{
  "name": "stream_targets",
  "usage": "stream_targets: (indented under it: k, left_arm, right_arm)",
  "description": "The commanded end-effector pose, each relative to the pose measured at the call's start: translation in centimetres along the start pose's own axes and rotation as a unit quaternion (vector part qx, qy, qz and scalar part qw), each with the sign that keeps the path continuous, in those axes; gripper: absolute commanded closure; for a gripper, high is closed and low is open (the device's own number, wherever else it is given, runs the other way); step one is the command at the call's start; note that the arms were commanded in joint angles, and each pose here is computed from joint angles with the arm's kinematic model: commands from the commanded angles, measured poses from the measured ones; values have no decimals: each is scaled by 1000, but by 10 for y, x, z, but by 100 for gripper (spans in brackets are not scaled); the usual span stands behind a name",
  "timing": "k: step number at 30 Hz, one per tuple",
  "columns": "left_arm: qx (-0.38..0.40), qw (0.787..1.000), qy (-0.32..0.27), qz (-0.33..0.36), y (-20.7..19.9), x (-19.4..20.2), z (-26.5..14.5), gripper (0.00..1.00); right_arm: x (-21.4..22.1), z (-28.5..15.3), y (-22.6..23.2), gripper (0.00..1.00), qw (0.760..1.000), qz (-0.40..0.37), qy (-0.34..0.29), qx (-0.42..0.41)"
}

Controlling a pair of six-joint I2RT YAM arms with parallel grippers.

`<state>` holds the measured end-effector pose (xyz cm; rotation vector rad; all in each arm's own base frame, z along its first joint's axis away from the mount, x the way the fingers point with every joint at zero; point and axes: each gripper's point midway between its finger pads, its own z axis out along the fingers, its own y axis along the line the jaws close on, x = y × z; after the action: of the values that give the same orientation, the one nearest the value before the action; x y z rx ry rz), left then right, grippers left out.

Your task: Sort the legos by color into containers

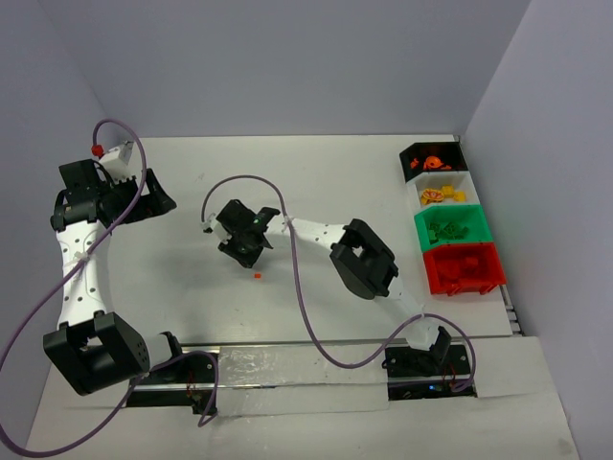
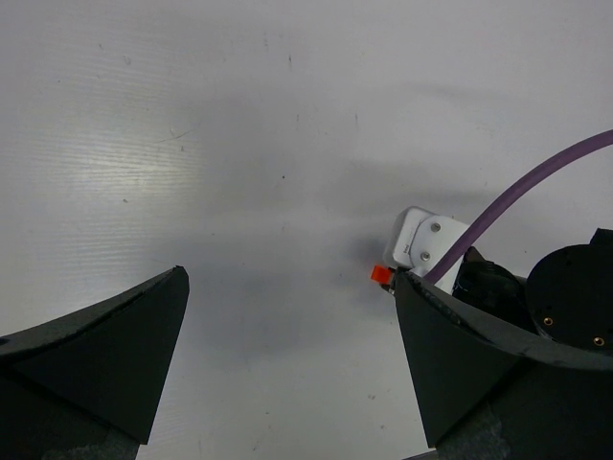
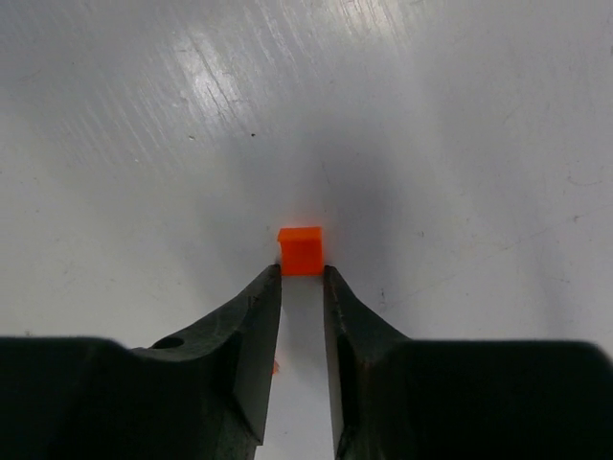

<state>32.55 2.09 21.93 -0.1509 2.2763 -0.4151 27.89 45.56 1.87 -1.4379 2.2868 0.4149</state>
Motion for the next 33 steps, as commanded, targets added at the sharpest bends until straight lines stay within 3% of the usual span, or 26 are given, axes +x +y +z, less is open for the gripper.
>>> stream_targets:
  k: [1, 8, 13, 15, 18, 19, 24, 29, 33]
  left_arm:
    - [3, 1000, -22, 13, -3, -14, -7, 1]
    - [1, 1000, -26, 17, -3, -17, -9, 1]
    - [3, 1000, -24, 19, -2, -17, -7, 1]
    - [4, 1000, -22, 20, -2, -16, -6, 1]
    - [0, 999, -32, 19, -1, -19, -6, 1]
    - [-1, 999, -31, 19, 0, -18, -5, 1]
    - [-49, 998, -17, 31, 26, -16, 7, 2]
    - [-73, 997, 8, 22, 55, -28, 45, 21]
    - [-82, 996, 24, 19, 78, -39, 84, 28]
  right_arm:
    - [17, 10, 4, 74, 1000, -5, 23, 0]
    - [23, -5, -9, 91, 1000, -6, 20, 24]
    - [14, -51, -47, 96, 998, 46, -23, 27]
    - [13, -71, -61, 84, 997, 66, -34, 14]
    - [8, -92, -69, 50, 996, 70, -54, 3]
    - [8, -94, -70, 43, 996, 72, -57, 2]
    - [-1, -102, -70, 34, 993, 97, -67, -5]
    - [0, -106, -86, 30, 988, 137, -68, -3]
    - [14, -117, -108, 23, 983, 169, -67, 10]
